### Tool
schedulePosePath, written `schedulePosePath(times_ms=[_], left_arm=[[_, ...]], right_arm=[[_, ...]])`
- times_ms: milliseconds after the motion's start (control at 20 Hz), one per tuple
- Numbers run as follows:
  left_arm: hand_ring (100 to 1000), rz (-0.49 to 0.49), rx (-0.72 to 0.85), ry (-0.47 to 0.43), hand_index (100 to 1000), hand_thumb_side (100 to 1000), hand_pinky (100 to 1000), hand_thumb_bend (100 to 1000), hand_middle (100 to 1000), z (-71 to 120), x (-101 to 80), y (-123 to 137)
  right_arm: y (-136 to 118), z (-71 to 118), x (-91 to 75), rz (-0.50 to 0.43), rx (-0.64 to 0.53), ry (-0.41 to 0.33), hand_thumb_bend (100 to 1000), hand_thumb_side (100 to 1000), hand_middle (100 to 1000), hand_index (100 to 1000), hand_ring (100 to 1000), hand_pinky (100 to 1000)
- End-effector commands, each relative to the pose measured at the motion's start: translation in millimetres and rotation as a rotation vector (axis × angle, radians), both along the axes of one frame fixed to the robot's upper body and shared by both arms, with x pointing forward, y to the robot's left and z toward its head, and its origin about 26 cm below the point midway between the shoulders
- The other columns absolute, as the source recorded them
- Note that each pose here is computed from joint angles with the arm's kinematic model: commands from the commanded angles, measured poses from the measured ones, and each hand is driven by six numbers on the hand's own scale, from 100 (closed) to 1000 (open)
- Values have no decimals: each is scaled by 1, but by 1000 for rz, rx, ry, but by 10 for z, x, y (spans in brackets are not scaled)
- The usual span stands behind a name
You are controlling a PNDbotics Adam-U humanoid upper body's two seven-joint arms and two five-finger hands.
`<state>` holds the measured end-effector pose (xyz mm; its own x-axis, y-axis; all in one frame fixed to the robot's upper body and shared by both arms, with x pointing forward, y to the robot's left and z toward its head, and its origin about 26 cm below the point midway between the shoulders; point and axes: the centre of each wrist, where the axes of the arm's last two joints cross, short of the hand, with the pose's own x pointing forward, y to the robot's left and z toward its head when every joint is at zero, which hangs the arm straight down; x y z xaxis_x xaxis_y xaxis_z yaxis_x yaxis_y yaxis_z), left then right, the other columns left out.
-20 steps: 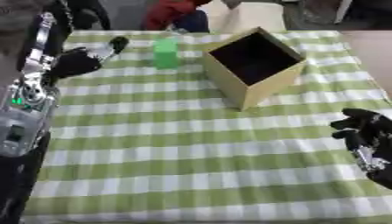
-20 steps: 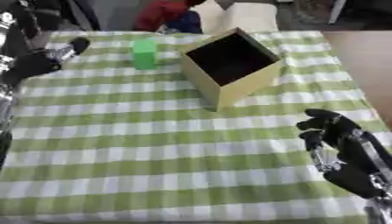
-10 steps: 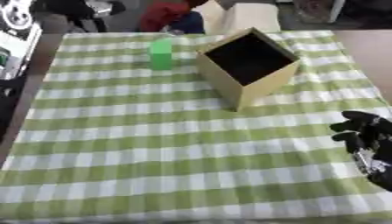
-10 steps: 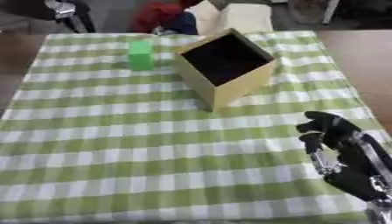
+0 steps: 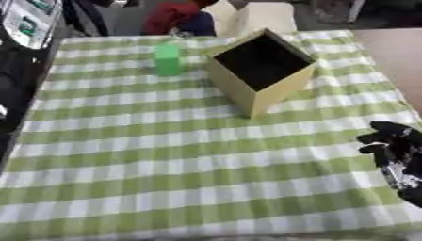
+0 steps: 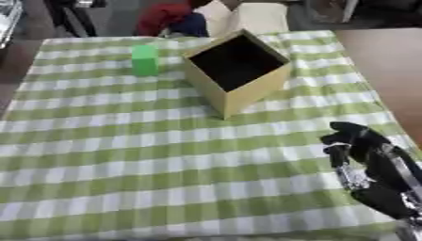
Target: Pick up objects on the table and place them in the box.
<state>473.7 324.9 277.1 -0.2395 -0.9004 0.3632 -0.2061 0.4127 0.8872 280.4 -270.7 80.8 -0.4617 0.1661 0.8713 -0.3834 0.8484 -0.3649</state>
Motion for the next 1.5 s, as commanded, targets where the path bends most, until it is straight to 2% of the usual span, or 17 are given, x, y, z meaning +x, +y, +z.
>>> schedulePosePath(times_ms=[50,300,650,1250,1500], left_arm=[[713,28,78,21,787,185,734,818,695,31,95,-13],[707,37,186,116,781,189,727,847,687,-104,217,-82],[691,59,271,208,774,179,716,837,670,-212,267,-97],[695,105,289,284,777,171,711,804,680,-434,280,-78],[705,124,275,288,780,161,711,759,695,-555,281,-81]], right_arm=[[-22,63,12,11,-17,-17,100,327,619,841,773,702],[-13,69,20,17,-21,-19,100,330,618,841,773,702],[-3,78,30,20,-23,-21,100,331,619,841,773,702],[14,90,42,21,-21,-27,100,335,618,841,773,702],[24,97,49,23,-20,-30,100,336,618,841,773,701]])
